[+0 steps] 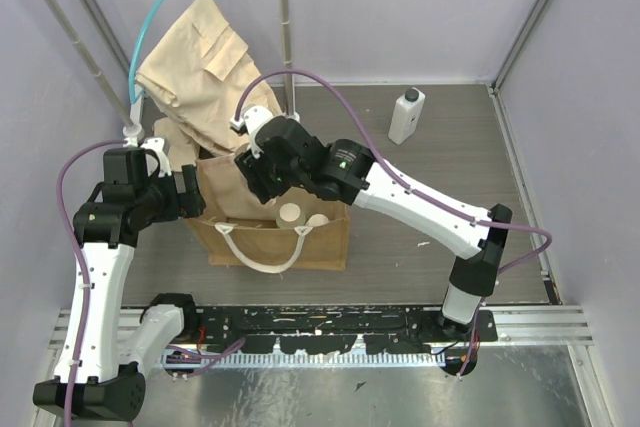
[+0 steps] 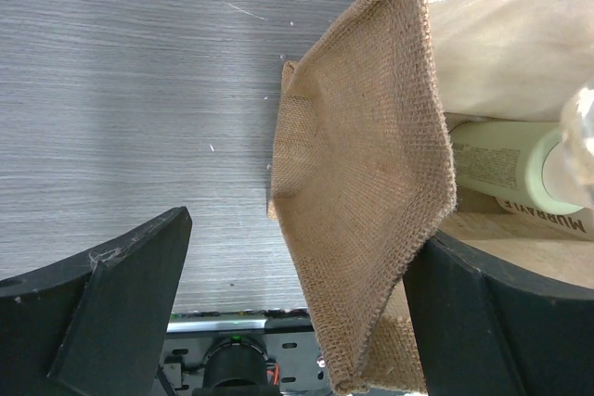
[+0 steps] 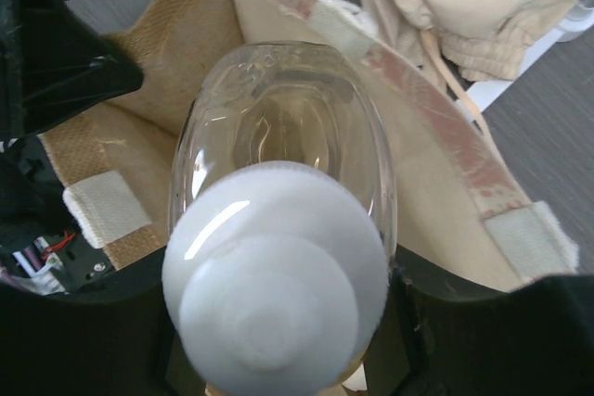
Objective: Place the personal care products into the canvas bag
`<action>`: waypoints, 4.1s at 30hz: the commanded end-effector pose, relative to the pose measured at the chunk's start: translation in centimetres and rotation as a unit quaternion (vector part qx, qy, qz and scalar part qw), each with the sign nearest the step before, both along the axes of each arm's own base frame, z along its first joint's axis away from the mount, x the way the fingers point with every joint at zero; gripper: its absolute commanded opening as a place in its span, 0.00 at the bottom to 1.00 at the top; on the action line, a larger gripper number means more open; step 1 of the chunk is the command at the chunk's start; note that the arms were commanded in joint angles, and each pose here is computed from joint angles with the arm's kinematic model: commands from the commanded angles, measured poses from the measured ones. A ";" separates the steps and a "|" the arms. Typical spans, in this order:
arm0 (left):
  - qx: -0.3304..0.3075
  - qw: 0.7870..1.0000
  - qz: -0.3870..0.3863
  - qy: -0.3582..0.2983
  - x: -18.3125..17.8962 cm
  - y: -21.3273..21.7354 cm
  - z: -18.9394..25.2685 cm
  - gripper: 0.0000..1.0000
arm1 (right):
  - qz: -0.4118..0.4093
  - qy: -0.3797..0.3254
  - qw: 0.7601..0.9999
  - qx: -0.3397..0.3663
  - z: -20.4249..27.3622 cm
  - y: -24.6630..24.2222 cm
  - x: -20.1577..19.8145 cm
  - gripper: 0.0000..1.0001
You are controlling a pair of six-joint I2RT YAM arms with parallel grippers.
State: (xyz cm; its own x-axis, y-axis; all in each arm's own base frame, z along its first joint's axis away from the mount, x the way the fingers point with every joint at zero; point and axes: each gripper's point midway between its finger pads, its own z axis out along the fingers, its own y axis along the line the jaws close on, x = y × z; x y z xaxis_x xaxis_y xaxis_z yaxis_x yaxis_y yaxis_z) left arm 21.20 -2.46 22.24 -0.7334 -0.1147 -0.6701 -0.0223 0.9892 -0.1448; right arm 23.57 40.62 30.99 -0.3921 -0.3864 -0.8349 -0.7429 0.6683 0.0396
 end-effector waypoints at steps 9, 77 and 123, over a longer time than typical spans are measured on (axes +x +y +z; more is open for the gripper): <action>0.006 1.000 -0.006 -0.019 0.2 0.1 0.9 0.98 | 0.024 0.006 0.994 0.105 3.1 3.5 -2.1 0.01; -0.012 1.000 -0.015 -0.019 -0.1 -0.6 1.4 0.98 | -0.082 0.005 0.995 0.055 1.2 -7.2 4.1 1.00; -0.065 0.995 -0.065 -0.045 -0.1 -3.2 1.5 0.98 | -0.585 0.149 0.797 0.004 -13.3 -32.5 28.6 1.00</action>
State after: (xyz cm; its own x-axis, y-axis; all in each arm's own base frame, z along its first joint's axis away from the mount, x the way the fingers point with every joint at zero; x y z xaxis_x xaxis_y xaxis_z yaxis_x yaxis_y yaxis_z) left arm 21.15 -5.16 23.28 -0.7039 -0.1095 -0.7018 0.1005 0.9628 -0.2510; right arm 51.28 9.07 17.28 -0.7183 0.3405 -0.6067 0.3634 0.9272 0.0901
